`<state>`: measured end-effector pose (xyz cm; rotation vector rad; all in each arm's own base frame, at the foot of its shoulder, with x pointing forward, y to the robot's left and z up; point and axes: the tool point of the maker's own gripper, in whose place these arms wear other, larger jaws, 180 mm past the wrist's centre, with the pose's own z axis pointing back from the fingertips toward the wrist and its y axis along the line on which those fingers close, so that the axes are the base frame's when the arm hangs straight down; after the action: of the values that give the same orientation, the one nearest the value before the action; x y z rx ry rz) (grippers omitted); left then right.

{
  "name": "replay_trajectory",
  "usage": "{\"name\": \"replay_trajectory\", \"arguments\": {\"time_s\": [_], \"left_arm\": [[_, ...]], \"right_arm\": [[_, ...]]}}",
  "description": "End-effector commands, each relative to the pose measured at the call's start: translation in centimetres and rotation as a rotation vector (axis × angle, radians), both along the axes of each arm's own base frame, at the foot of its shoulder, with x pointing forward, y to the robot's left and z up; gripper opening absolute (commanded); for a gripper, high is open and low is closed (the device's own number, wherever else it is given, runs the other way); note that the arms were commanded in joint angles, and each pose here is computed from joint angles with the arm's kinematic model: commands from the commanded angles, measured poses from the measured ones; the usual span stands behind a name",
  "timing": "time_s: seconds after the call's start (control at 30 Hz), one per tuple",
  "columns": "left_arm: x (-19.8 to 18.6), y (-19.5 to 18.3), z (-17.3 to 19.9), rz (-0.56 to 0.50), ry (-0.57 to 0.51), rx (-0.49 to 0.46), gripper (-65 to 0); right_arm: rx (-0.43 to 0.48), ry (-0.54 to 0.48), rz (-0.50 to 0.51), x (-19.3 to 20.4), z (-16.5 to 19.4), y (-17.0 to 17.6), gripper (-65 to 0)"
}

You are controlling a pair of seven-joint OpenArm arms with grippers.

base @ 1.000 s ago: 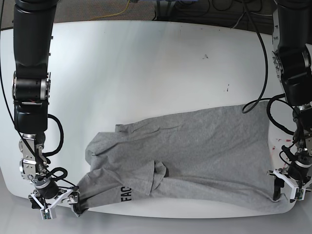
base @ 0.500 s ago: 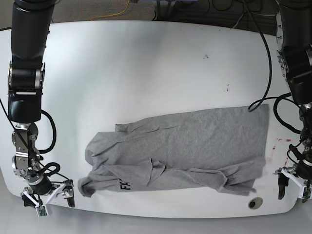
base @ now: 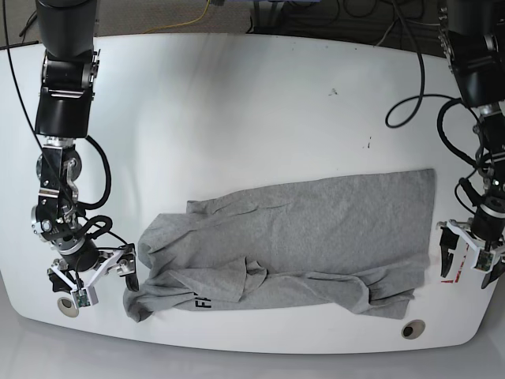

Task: Layout the t-shirt on the table in an organized manner, then fold the t-shirt properly
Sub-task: 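Open both grippers to release the shirt ends and lift away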

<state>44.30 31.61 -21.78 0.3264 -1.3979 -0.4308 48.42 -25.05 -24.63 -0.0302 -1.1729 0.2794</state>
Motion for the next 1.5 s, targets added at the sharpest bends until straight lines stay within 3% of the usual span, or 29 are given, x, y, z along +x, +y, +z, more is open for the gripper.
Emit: {"name": "replay_trajectory", "arguments": {"time_s": [0.0,0.47,0.9,1.47], "left_arm": [[-0.7,-1.1,2.9,-0.02,-0.098,0.01,-14.5],[-5.3,-3.7,1.1,-0.049,-0.085,0.014,-14.5],[-5.6,-4.1,0.6,-0.033,-0.09,-0.024,-14.5],[-6.7,-4.2,-1.2,-0.034,-0.045,-0.027,-14.5]], "right_arm": [[0.027,-0.043,-0.027,0.1,1.3,-0.6,0.0],[0.182,0.069,-0.078,-2.2,-5.3,1.1,0.0],[0.297,0.204,-0.12,-3.2,-11.1,2.7,0.0],[0.39,0.28,-0.118,-3.8,-15.4,5.2,0.0]]}}
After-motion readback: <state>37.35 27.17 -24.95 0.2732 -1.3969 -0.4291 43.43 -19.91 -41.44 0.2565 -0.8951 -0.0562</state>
